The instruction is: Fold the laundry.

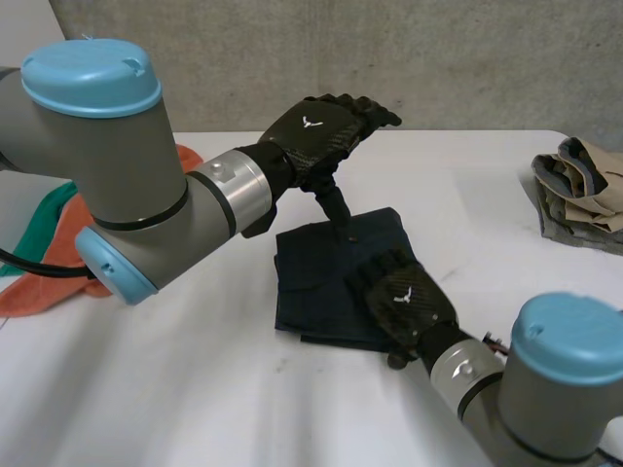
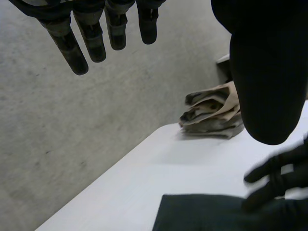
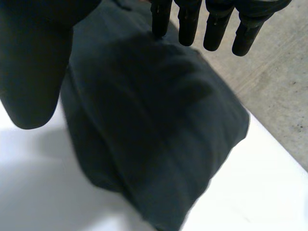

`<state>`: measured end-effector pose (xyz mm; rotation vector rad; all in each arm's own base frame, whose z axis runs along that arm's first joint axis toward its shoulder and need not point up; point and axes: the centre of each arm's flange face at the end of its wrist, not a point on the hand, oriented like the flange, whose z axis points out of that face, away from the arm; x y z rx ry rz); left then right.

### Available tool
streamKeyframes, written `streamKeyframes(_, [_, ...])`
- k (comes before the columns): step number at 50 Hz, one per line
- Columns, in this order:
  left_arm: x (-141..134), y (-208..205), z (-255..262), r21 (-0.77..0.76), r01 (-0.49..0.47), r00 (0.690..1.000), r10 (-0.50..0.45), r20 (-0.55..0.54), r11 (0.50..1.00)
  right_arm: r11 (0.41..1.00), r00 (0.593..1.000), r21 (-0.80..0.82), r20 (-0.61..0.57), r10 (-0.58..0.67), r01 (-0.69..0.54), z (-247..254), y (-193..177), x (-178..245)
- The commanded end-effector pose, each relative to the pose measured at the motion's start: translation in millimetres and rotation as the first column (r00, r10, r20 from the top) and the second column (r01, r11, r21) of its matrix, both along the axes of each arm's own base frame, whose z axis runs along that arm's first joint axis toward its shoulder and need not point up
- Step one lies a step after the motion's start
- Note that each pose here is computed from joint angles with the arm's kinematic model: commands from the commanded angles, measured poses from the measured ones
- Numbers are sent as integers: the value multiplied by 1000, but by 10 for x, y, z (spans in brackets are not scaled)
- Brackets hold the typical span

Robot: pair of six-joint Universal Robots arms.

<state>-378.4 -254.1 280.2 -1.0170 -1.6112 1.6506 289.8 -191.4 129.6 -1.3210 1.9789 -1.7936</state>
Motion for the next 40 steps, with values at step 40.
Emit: streamKeyframes(40, [-11,29,-150,40,16,1000,-16,7,999,945,963,-277,251,-100,171,182,-936,378])
